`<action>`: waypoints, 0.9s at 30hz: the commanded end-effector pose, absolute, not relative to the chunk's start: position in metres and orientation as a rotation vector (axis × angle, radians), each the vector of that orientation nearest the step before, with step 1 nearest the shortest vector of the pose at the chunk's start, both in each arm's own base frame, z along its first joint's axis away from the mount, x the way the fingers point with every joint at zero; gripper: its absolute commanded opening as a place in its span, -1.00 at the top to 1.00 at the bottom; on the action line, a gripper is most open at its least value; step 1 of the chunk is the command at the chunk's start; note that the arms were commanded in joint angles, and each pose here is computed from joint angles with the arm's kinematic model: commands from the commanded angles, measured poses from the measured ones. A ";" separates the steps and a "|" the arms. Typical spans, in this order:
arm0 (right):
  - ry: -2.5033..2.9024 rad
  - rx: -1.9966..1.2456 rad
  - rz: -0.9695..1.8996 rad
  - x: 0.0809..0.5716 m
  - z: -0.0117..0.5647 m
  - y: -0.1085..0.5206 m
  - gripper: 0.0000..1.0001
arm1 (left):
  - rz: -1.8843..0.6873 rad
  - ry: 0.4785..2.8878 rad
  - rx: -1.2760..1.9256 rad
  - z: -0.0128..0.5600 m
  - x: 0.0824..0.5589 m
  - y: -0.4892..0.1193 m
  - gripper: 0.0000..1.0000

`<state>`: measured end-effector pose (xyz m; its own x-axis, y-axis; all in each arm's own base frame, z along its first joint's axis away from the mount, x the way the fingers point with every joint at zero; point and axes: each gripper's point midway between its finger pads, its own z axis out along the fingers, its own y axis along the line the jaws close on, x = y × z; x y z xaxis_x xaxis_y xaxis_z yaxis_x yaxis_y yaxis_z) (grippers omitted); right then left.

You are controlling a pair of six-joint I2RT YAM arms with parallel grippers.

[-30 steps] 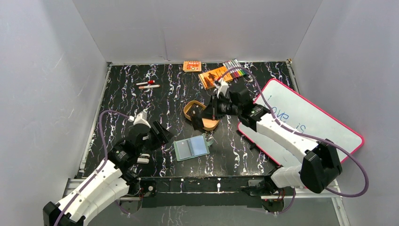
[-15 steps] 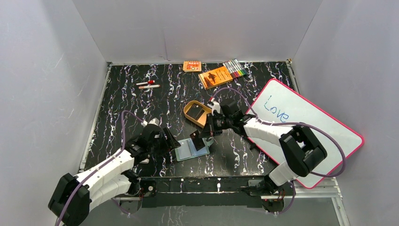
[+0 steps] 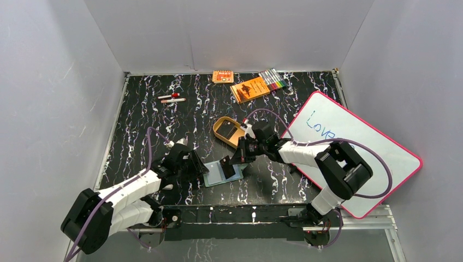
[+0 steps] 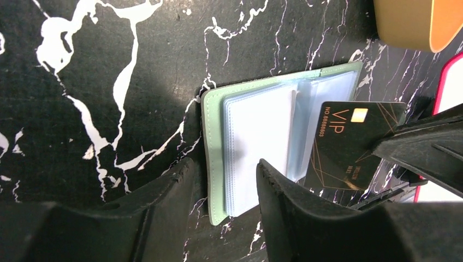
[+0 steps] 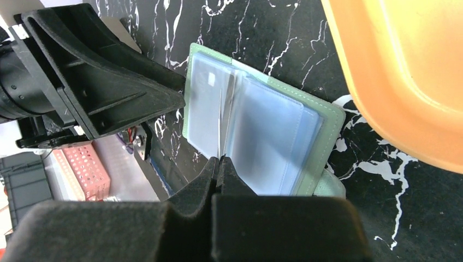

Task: Put the credit cards into the card holder
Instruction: Insert the credit card into the card holder.

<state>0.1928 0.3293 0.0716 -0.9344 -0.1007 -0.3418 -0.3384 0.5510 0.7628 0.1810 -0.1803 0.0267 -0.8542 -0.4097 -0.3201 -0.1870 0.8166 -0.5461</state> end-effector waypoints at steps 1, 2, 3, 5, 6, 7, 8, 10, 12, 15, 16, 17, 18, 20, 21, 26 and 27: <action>2.474 -0.330 1.324 0.203 0.076 0.338 1.00 | -0.663 2.587 -0.430 0.020 0.183 -0.176 0.13; 2.478 -0.328 1.321 0.203 0.074 0.338 1.00 | -0.661 2.589 -0.431 0.019 0.183 -0.176 0.15; 2.483 -0.325 1.320 0.202 0.073 0.338 1.00 | -0.662 2.587 -0.430 0.019 0.183 -0.176 0.15; 2.489 -0.323 1.327 0.202 0.071 0.339 1.00 | -0.661 2.586 -0.428 0.019 0.184 -0.176 0.16; 2.493 -0.327 1.328 0.201 0.070 0.340 1.00 | -0.660 2.586 -0.425 0.019 0.184 -0.176 0.17; 2.498 -0.326 1.326 0.200 0.069 0.341 1.00 | -0.658 2.586 -0.425 0.019 0.184 -0.176 0.18; 2.502 -0.328 1.324 0.199 0.068 0.341 1.00 | -0.658 2.585 -0.424 0.019 0.184 -0.176 0.18; 2.508 -0.327 1.323 0.198 0.067 0.342 1.00 | -0.659 2.584 -0.421 0.019 0.185 -0.176 0.19; 2.509 -0.328 1.324 0.198 0.066 0.344 1.00 | -0.659 2.586 -0.420 0.019 0.184 -0.176 0.21; 2.513 -0.322 1.330 0.196 0.065 0.345 1.00 | -0.661 2.587 -0.421 0.018 0.183 -0.176 0.22; 2.512 -0.318 1.333 0.196 0.065 0.345 1.00 | -0.662 2.588 -0.423 0.018 0.183 -0.176 0.23; 2.511 -0.316 1.334 0.196 0.065 0.345 1.00 | -0.663 2.587 -0.422 0.018 0.183 -0.176 0.23; 2.511 -0.313 1.333 0.196 0.065 0.346 1.00 | -0.664 2.588 -0.423 0.018 0.183 -0.176 0.24; 2.504 -0.309 1.334 0.196 0.067 0.346 1.00 | -0.664 2.587 -0.425 0.017 0.183 -0.176 0.24; 2.503 -0.308 1.335 0.197 0.067 0.346 1.00 | -0.668 2.587 -0.424 0.017 0.182 -0.177 0.25; 2.525 -0.297 1.329 0.197 0.063 0.346 1.00 | -0.672 2.587 -0.431 0.016 0.182 -0.176 0.26; 2.528 -0.292 1.326 0.196 0.062 0.346 1.00 | -0.676 2.586 -0.431 0.017 0.182 -0.177 0.26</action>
